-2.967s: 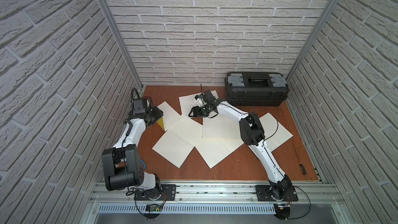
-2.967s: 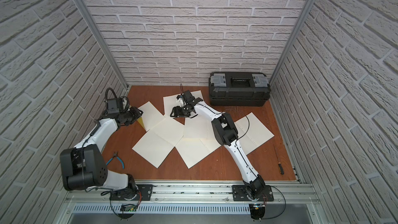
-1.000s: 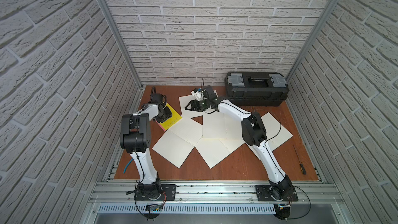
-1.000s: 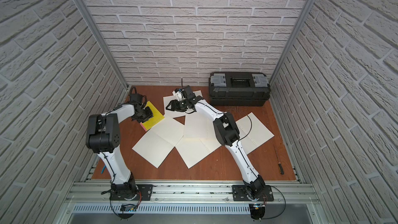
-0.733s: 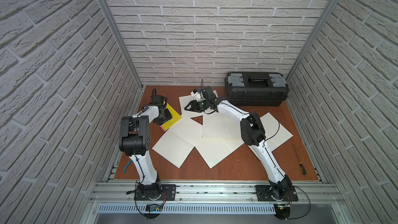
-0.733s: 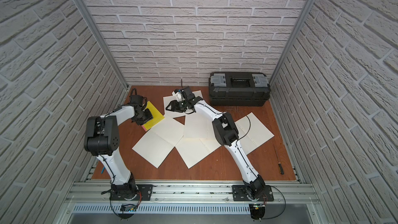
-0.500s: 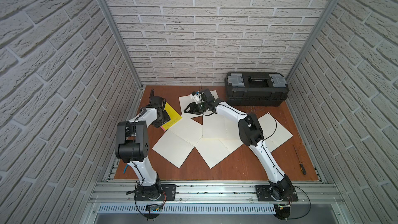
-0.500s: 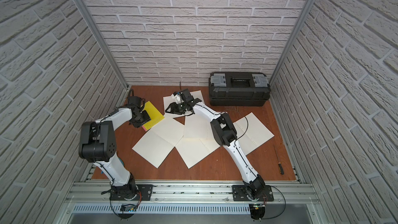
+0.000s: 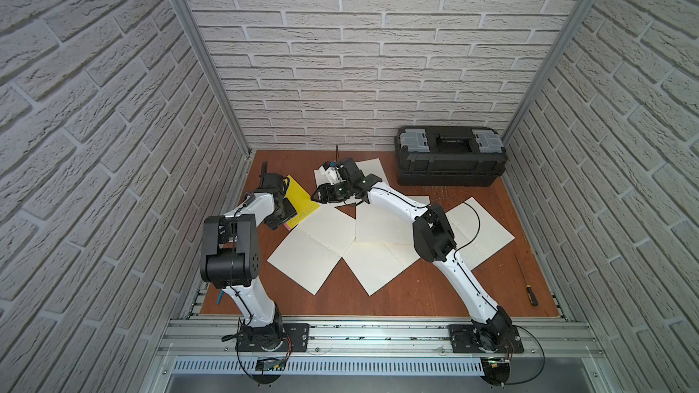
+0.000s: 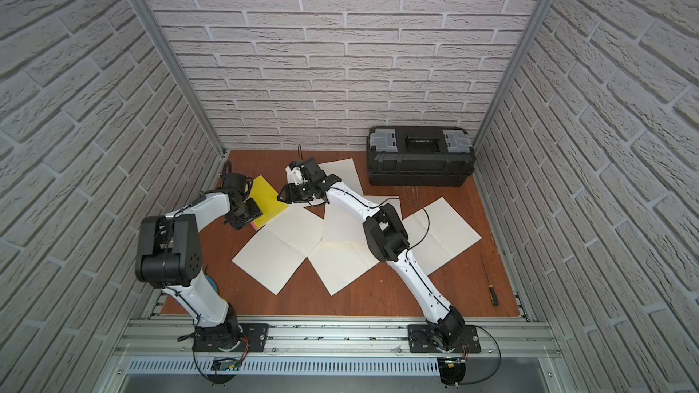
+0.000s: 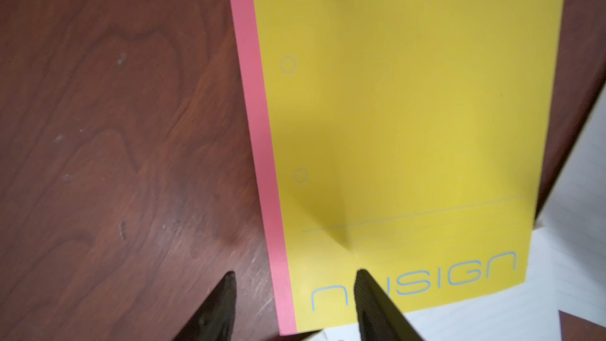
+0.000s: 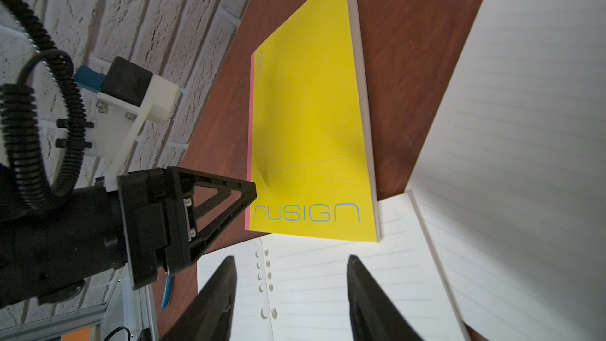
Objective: Close the notebook
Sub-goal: Adjust the notebook at the center of the board.
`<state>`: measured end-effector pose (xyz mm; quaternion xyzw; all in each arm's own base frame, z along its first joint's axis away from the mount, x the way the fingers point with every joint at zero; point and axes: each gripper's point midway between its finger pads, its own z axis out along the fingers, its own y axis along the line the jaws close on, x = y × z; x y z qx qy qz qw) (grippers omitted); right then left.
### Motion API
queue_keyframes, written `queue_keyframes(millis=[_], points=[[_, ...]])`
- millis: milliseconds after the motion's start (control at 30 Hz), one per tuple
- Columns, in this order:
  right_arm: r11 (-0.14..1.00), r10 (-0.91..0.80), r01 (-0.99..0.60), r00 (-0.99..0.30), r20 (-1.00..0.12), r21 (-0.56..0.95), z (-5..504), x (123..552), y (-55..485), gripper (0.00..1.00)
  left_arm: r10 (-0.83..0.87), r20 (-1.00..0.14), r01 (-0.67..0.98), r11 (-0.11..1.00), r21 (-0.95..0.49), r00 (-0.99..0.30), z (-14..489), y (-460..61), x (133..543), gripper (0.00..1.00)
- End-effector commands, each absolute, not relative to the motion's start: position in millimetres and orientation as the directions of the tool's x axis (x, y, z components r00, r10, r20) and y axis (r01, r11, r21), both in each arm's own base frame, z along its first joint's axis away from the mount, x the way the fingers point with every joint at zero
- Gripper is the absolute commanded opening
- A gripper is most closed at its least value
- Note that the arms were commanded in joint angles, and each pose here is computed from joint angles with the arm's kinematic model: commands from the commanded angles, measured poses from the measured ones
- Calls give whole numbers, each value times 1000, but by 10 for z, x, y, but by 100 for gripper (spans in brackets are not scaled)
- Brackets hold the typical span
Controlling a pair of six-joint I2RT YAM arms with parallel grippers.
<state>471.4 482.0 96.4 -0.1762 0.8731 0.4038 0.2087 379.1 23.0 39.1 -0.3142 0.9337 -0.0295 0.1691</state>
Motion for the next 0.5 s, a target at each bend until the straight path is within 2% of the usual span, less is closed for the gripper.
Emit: queue_keyframes(millis=[0, 167, 467], points=[[667, -170, -487, -837, -521, 564, 668, 4731, 4825, 54, -625, -295, -600, 779, -179, -723, 366, 264, 3750, 59], [702, -192, -506, -811, -552, 500, 553, 4738, 4861, 55, -638, -294, -609, 769, -194, -712, 355, 285, 3722, 59], [709, -186, -498, -815, -548, 499, 460, 4765, 4896, 57, -652, -285, -615, 758, -217, -703, 317, 309, 3700, 59]])
